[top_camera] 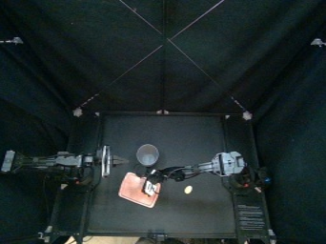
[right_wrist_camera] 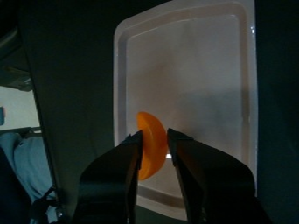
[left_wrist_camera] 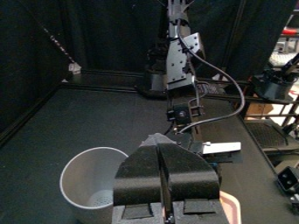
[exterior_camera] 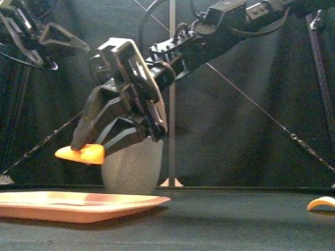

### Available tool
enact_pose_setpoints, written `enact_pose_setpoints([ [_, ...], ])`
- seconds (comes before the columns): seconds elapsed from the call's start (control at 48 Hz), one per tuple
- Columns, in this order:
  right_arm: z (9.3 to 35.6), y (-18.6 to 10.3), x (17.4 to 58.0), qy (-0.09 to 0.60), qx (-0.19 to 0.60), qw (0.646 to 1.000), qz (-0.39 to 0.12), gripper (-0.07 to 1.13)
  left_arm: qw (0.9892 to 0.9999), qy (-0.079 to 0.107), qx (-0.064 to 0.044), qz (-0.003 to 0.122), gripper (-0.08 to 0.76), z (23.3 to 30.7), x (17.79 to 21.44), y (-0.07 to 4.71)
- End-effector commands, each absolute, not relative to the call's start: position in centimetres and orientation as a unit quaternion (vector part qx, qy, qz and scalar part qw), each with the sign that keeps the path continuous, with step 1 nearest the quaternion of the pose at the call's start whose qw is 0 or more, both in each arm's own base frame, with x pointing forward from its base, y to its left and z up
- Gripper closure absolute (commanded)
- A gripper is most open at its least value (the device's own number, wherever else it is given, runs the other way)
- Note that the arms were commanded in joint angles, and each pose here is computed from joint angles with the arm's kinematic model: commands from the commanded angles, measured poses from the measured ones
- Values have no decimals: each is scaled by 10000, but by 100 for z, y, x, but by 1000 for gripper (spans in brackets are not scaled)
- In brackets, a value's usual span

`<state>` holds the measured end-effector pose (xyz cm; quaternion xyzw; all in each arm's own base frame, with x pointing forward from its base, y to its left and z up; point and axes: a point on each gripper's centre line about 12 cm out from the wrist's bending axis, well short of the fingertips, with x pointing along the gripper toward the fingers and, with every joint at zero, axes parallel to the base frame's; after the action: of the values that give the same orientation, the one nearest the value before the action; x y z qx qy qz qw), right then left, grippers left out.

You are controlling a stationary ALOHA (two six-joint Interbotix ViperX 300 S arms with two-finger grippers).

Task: Pick the tangerine then place it on the pink plate
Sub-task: Drop tangerine on the pink plate and return to neutral

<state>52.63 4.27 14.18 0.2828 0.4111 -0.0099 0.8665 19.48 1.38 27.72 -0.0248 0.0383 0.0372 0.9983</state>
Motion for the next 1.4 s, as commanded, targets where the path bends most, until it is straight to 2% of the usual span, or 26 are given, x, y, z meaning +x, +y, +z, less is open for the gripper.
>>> enact_pose_setpoints([
  [0.021, 1627, 410, 5351, 3831, 2785, 8807, -39, 378, 9985, 291, -238, 395, 689, 2827, 1960, 148],
  [0.312, 1621, 422, 5360, 3776, 2640, 8875, -35, 212, 9985, 283, -238, 403, 689, 2824, 1960, 151],
  [0.479, 1682, 438, 5351, 3733, 2623, 8899, -3, 196, 9985, 259, -252, 405, 689, 2830, 1960, 152],
  [0.667, 1921, 424, 5216, 3613, 2488, 8986, 53, 196, 9986, 244, -236, 404, 689, 2835, 1957, 152],
  [0.958, 2217, 395, 4800, 3382, 2338, 9116, 50, 196, 9987, 206, -227, 404, 689, 2843, 1960, 152],
  [1.083, 2359, 368, 4584, 3150, 2205, 9231, 36, 196, 9986, 221, -236, 430, 689, 2807, 1954, 161],
  [1.167, 2452, 357, 4448, 2959, 2082, 9322, 39, 196, 9985, 212, -251, 449, 689, 2791, 1950, 168],
  [1.396, 2792, 352, 4020, 1963, 1562, 9679, 117, 196, 9986, 120, -246, 451, 689, 2809, 1947, 168],
])
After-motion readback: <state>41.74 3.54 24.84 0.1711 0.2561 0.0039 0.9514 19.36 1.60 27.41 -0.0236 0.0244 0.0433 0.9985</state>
